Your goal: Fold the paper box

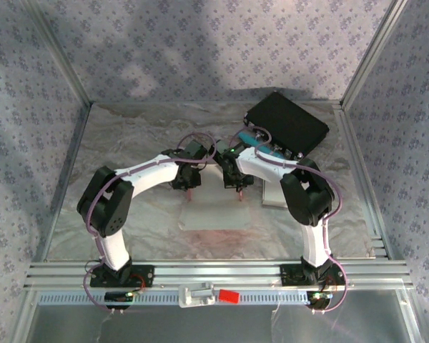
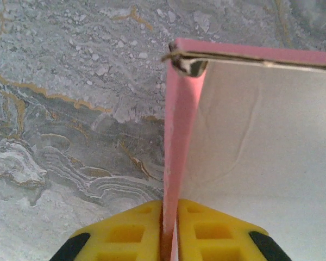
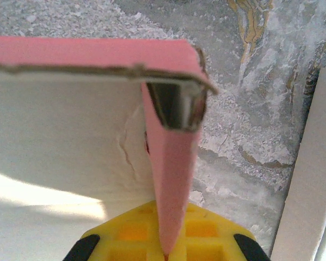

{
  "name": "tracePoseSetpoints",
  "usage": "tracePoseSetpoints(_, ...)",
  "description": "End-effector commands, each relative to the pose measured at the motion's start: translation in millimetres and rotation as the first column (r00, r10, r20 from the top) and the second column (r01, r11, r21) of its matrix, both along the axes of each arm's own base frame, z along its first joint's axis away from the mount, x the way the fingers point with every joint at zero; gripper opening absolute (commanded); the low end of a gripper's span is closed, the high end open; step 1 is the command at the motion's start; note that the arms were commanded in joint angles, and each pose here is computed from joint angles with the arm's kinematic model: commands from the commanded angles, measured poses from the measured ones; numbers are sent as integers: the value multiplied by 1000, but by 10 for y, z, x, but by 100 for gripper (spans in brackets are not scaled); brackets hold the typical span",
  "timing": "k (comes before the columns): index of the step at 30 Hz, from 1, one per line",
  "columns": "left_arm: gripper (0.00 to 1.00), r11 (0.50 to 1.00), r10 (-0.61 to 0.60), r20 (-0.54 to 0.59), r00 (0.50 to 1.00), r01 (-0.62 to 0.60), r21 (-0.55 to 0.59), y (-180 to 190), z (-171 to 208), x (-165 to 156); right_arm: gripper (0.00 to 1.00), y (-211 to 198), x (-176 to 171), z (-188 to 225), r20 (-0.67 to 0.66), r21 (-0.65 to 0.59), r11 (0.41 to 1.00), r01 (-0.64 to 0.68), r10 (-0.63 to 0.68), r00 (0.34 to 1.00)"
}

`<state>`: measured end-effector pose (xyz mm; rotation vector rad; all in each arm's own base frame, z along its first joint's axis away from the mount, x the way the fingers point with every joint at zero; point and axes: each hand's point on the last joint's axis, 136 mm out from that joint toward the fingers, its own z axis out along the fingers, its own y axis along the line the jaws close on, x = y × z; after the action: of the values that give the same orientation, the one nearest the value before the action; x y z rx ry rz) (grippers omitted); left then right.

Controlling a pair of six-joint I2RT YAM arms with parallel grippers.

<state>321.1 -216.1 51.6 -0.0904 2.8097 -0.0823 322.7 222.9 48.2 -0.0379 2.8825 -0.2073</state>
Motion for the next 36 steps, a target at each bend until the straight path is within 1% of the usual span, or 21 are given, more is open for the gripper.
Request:
tracePoseSetpoints(1, 14, 999, 4, -3, 1000, -4, -32, -39, -46, 22, 0, 73, -51, 26, -4, 42, 999, 0, 0, 1000)
tracePoseSetpoints(9, 15, 1000, 14, -26, 1000, -15, -24, 33, -154, -3, 0, 69, -61, 16, -8, 51, 999, 9, -9, 1000)
tracePoseSetpoints(16, 18, 997, 25, 0, 1000, -25, -75, 65, -128, 35, 0, 23, -66, -25, -21, 68, 997, 28, -27, 999)
tracePoseSetpoints(18, 16, 996, 18, -3, 1000, -19, -84, 63, -127, 42, 0, 15, -62, -24, -21, 73, 997, 28, -27, 999)
tracePoseSetpoints(21, 10, 997, 10, -9, 1000, -10, -77, 75, -148, 41, 0, 17, -48, -25, -20, 76, 997, 26, -25, 999)
tracePoseSetpoints(26, 0, 1000, 31, -3, 1000, -31, -4, 170, -134, 26, 0, 10, -56, -29, -16, 63, 997, 34, -33, 999)
tracePoseSetpoints(31, 0, 985, 118, -15, 993, -115, 125, 349, -145, -38, 0, 14, -67, -42, -12, 60, 997, 46, -46, 999)
tracePoseSetpoints(32, 0, 980, 135, -31, 990, -129, 152, 401, -158, -90, 0, 17, -74, -58, -16, 60, 997, 48, -47, 999)
tracePoseSetpoints(36, 0, 967, 185, -27, 982, -177, 185, 495, -173, -154, 0, 22, -81, -100, -28, 61, 997, 53, -52, 998)
